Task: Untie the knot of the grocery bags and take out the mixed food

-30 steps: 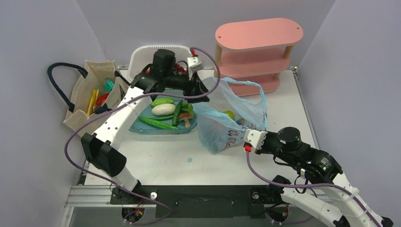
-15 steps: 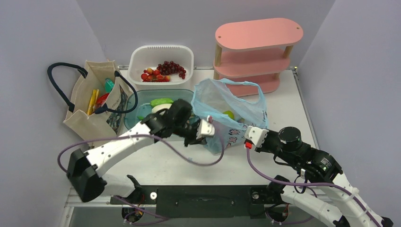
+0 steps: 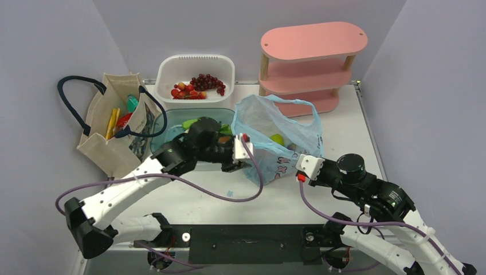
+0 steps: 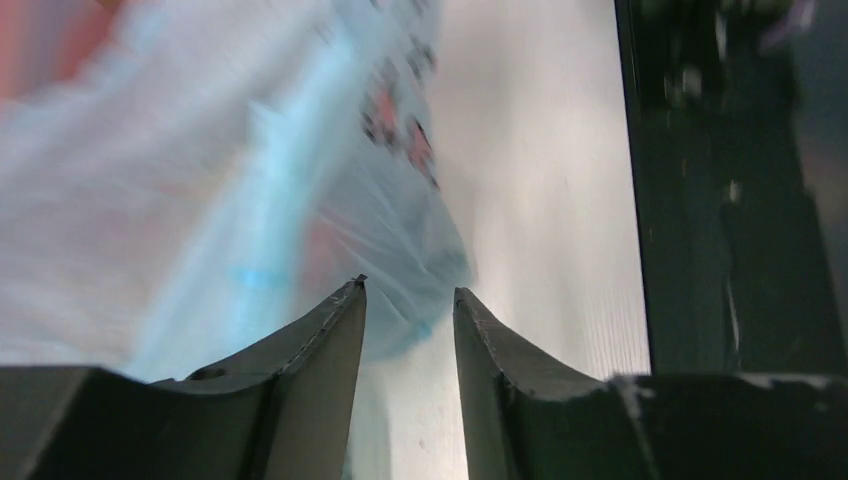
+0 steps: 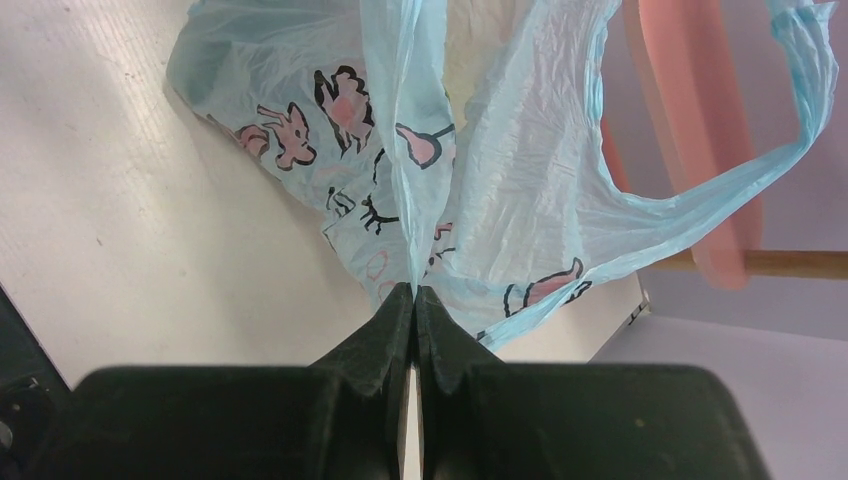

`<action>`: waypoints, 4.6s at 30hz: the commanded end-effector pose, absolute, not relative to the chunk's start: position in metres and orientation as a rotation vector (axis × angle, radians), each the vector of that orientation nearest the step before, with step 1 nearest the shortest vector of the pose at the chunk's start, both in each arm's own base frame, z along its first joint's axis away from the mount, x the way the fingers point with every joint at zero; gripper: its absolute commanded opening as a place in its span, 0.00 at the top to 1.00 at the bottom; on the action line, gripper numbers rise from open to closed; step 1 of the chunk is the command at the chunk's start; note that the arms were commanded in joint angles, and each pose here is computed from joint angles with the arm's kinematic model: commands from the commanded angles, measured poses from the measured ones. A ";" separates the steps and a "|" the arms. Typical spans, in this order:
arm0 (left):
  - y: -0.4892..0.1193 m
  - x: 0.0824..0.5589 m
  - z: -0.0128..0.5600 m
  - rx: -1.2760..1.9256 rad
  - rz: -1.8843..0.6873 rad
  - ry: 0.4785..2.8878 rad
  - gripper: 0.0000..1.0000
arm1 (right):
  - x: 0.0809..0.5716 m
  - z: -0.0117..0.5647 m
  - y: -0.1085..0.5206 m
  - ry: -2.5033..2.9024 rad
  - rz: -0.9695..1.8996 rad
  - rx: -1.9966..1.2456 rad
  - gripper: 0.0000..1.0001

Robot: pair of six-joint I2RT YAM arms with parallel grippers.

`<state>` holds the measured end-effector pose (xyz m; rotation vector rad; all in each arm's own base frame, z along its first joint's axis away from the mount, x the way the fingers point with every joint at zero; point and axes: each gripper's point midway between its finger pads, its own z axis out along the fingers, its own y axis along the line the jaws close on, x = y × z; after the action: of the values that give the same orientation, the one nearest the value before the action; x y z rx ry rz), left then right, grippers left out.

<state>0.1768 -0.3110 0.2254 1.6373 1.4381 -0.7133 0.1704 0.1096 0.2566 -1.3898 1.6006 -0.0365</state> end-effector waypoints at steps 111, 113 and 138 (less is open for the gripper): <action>-0.315 0.123 0.205 2.118 -0.421 0.609 1.00 | 0.336 0.256 0.151 2.087 0.005 -0.903 1.00; -0.301 0.125 0.194 2.165 -0.348 0.591 1.00 | 0.320 0.271 0.147 2.105 0.179 -0.863 1.00; -0.264 0.194 0.132 2.227 0.062 0.407 1.00 | 0.208 0.181 -0.005 2.425 0.306 -0.389 0.99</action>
<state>0.2294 -0.2573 0.1466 2.1728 0.5885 0.1339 0.2275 -0.0117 0.1870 -0.0930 2.4306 0.3936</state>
